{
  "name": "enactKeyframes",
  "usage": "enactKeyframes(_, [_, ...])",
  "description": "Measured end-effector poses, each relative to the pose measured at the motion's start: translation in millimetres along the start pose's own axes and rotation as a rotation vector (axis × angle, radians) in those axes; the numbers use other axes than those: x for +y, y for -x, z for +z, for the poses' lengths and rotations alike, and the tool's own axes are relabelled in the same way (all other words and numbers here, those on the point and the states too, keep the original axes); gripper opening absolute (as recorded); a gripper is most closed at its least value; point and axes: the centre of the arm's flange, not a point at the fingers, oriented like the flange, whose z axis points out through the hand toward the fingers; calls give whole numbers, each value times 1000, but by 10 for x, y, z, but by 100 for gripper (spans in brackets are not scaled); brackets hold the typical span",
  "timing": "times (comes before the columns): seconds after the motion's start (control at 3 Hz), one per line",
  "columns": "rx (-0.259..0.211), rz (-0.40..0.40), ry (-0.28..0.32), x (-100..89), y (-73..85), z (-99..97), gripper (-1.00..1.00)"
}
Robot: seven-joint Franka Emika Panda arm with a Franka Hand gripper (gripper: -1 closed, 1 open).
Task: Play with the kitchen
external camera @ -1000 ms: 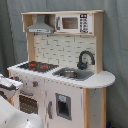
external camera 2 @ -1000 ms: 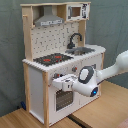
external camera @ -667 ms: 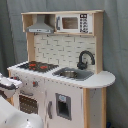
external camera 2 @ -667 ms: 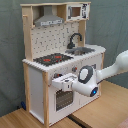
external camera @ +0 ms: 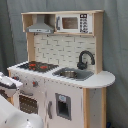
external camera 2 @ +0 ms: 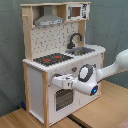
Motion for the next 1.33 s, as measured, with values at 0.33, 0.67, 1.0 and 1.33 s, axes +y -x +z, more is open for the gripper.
enactKeyframes(0.33, [16,112,-14,15,16,-1,-100])
enactKeyframes(0.67, [30,228,-30,31,32,0,-100])
enactKeyframes(1.0, [42,341,-45,45,47,1,-100])
enactKeyframes(1.33, [51,449,-60,58,60,1,-100])
